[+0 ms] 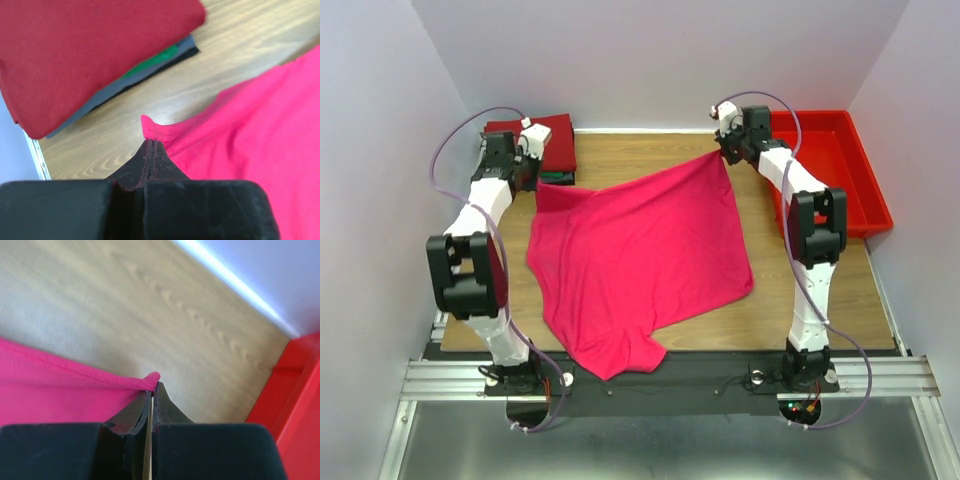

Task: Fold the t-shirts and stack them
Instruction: Flatten the tshirt out

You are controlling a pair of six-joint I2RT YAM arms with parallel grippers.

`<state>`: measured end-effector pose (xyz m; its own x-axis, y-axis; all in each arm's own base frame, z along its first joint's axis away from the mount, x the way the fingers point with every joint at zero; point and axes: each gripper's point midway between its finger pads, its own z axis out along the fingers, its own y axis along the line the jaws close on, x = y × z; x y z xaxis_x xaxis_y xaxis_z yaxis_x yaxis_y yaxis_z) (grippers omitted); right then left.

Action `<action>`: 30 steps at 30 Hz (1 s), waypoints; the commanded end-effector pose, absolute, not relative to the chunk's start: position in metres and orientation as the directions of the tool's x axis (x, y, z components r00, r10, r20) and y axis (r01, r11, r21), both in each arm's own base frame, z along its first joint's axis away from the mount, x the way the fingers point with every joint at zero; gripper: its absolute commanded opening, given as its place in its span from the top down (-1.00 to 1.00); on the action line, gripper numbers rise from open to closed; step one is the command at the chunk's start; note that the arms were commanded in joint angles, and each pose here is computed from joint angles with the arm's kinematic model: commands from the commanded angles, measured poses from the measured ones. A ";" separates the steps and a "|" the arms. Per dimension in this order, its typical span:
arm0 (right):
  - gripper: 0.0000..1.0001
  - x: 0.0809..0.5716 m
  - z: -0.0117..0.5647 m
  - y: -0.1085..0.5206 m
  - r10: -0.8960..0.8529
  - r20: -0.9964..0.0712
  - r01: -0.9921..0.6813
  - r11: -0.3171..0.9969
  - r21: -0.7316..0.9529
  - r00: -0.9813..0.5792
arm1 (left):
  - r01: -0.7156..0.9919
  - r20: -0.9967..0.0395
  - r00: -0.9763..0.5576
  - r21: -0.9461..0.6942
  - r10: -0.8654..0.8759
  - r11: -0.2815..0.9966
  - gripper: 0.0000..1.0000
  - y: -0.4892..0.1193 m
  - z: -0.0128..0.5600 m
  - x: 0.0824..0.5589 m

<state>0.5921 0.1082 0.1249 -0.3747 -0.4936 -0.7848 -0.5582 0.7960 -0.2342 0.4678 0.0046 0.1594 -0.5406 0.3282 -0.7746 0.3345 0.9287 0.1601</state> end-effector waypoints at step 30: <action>-0.06 0.327 0.091 0.084 -0.464 -0.321 -0.527 0.838 0.144 -0.826 | 0.549 -0.464 -0.754 -0.056 0.465 0.834 0.19 0.007 0.068 0.327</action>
<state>0.3686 0.0918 0.0998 -0.7660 -0.4761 -0.4320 -0.5604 0.8237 0.0859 0.3293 0.0040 0.0682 -0.7745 0.4267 -0.4671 0.5196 0.8502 -0.0849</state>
